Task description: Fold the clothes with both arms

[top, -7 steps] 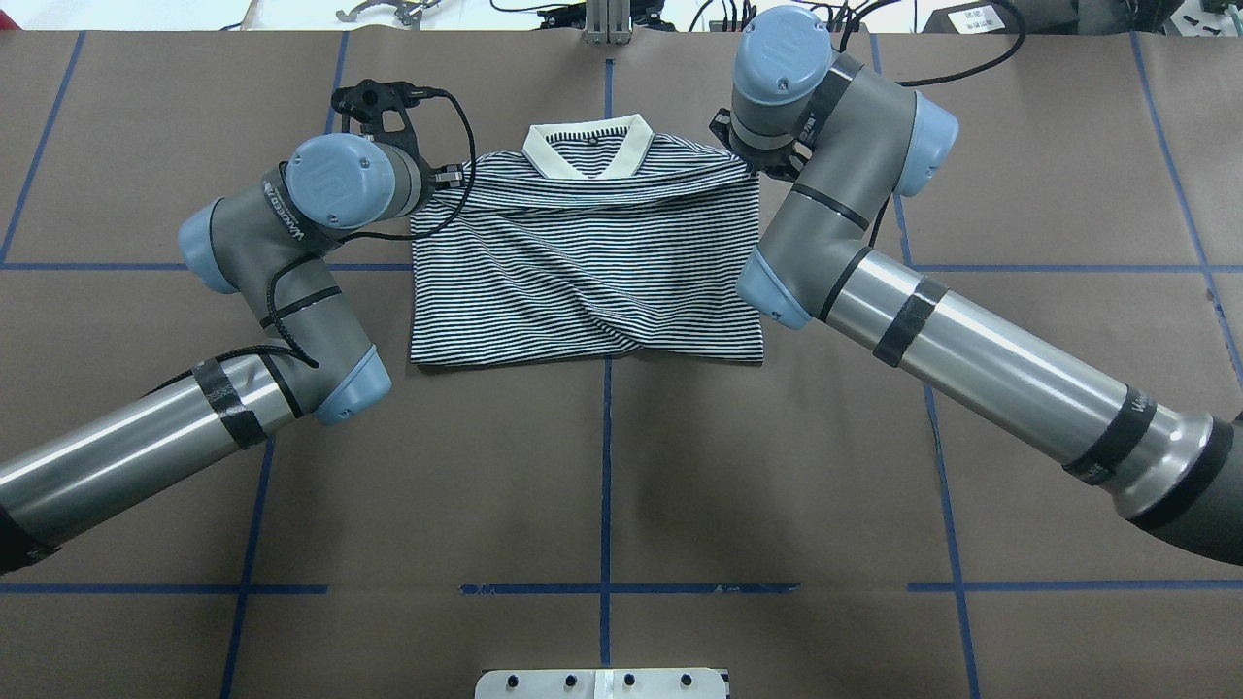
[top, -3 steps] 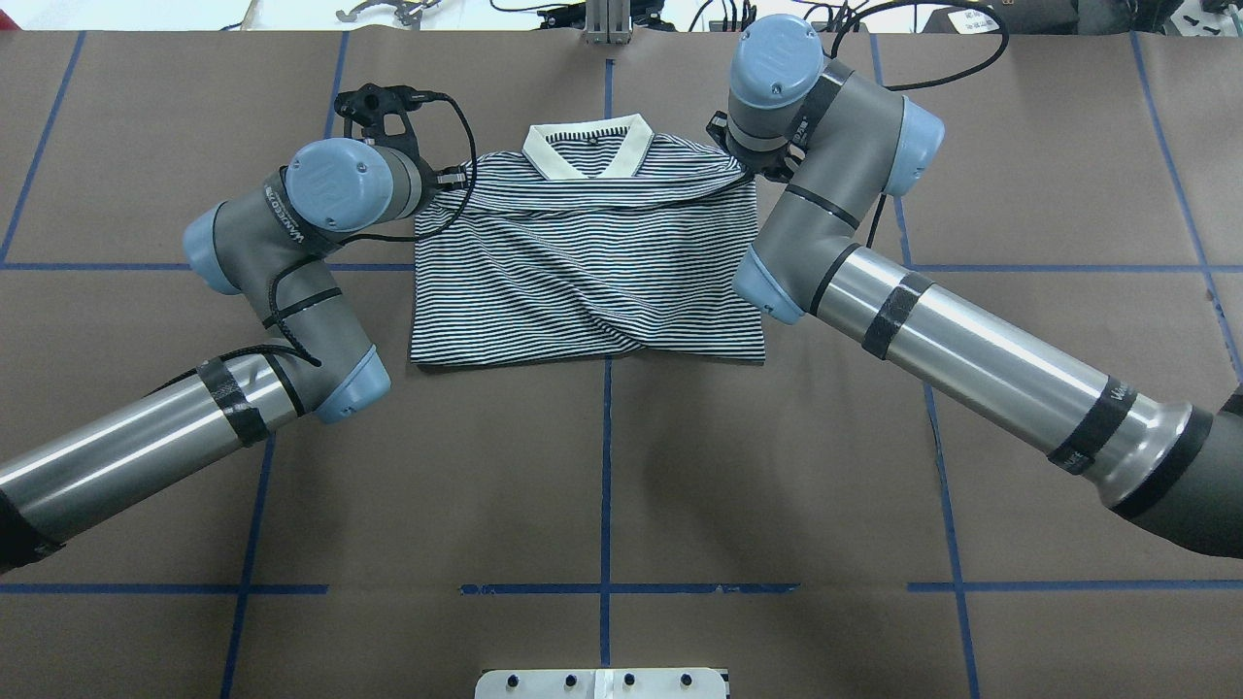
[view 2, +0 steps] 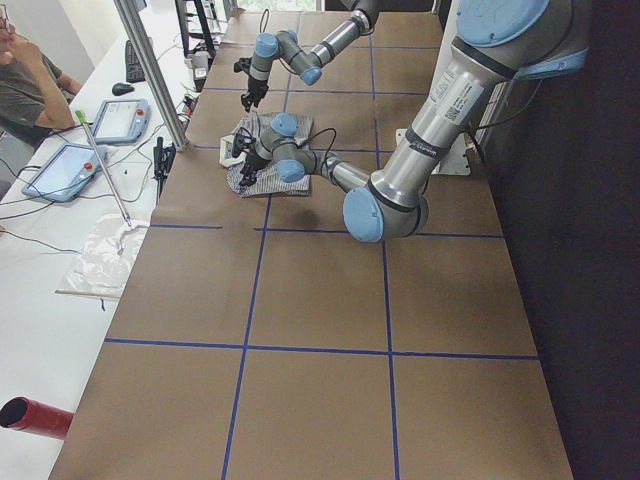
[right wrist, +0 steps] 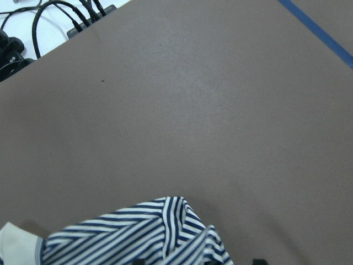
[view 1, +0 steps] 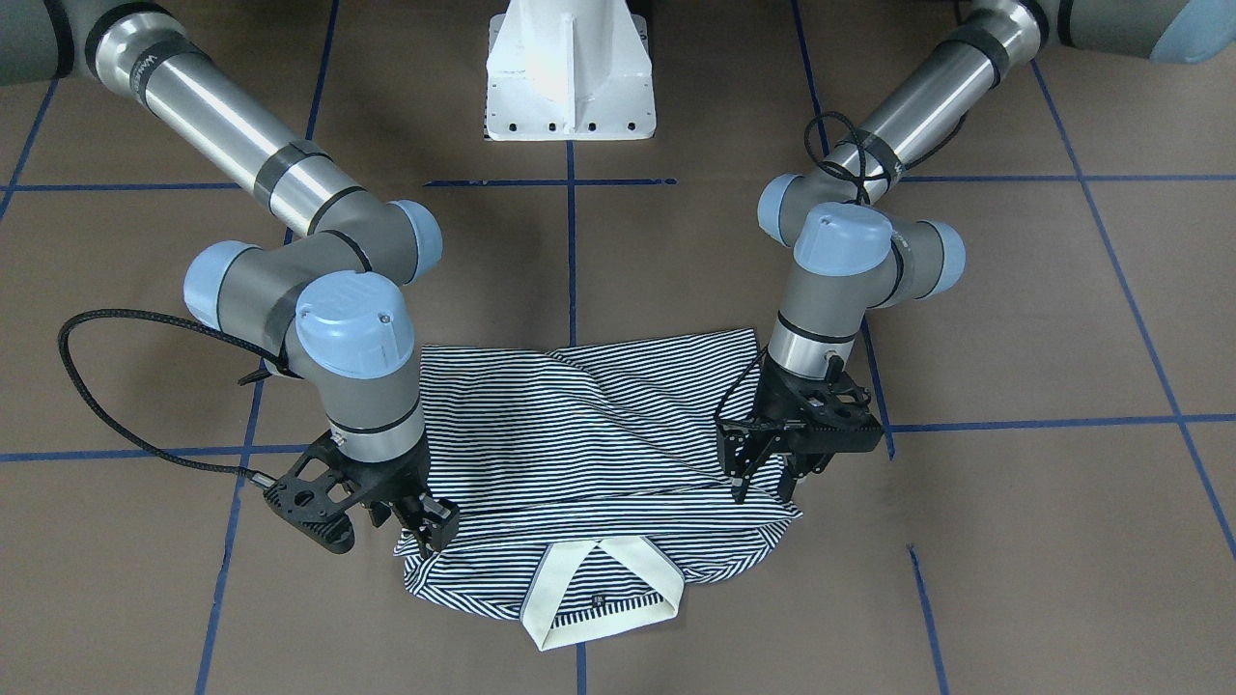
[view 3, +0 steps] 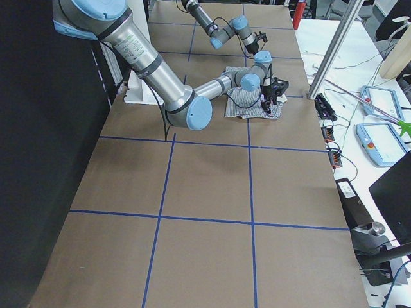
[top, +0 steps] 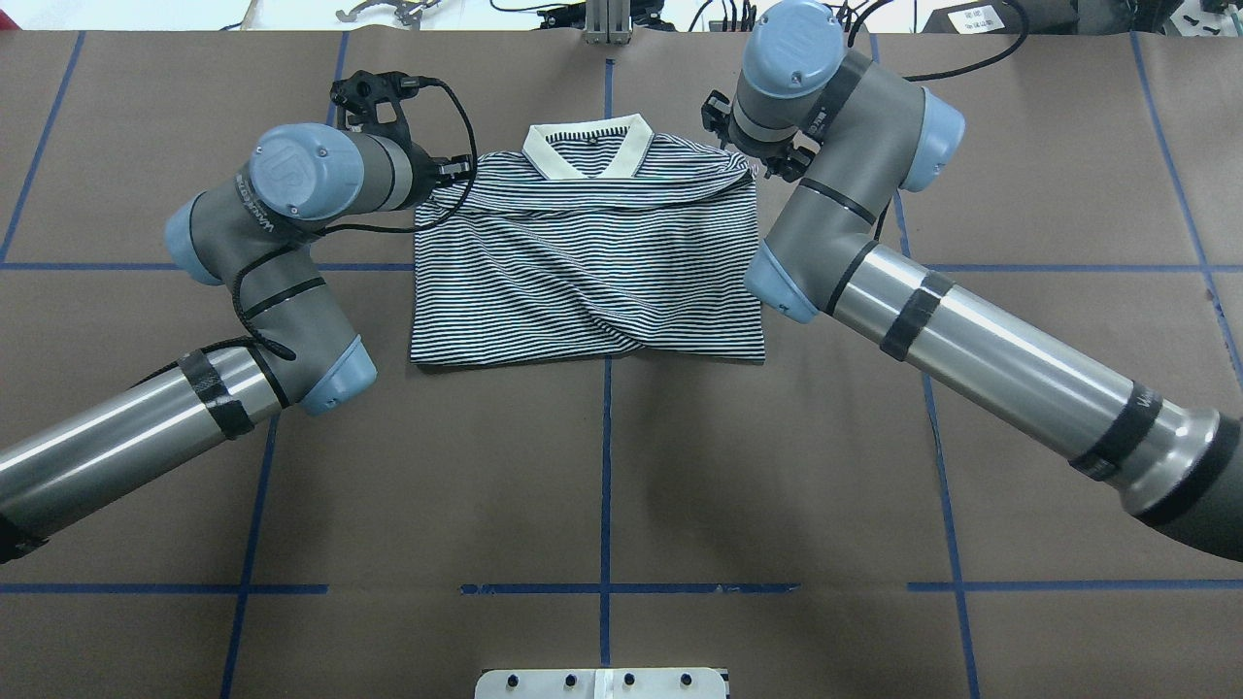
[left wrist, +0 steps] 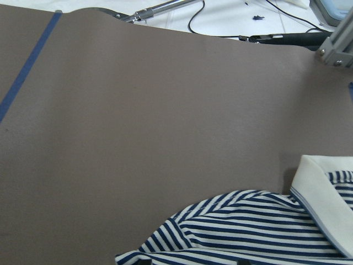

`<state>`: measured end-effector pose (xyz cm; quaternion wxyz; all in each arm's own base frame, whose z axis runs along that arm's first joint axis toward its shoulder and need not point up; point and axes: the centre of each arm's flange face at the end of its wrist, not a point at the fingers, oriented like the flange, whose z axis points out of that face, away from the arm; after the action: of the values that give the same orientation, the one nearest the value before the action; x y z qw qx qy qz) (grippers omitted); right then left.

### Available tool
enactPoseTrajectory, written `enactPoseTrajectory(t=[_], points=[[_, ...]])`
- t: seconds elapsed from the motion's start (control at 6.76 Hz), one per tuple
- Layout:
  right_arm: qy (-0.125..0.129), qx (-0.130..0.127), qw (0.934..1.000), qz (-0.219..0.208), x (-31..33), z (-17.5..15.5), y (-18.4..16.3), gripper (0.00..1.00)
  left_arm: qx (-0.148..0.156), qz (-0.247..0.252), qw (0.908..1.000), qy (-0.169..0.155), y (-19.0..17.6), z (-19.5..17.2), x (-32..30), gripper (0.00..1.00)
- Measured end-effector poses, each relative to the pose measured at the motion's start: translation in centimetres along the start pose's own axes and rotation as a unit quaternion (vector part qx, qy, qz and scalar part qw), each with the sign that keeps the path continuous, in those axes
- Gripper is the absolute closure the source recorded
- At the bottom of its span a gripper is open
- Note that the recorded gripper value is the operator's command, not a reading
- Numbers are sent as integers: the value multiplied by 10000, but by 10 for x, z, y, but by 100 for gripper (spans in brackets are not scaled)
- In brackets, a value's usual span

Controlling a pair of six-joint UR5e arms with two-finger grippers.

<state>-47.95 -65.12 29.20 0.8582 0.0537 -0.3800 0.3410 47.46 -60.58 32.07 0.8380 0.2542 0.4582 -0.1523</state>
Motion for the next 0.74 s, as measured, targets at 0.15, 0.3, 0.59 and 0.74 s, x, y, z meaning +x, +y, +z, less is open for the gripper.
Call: enactPoseTrajectory(t=[0.15,0.3,0.59,0.74], points=[[-116,-222,9997,-48,42,-10,23,17,-42,-15,9999,94,2,-10,-5,38],[-123,-418,9990,-17,80,-10,57,17,-62,-17,9999,115,4,-14,-9,38],[-95,-479,9986,212,104,-7,106,16,-74,-17,9999,109,7,-14,-13,38],[-131,-520,9983,243,106,-13,122,17,-70,-15,9999,108,7,-14,-12,38]])
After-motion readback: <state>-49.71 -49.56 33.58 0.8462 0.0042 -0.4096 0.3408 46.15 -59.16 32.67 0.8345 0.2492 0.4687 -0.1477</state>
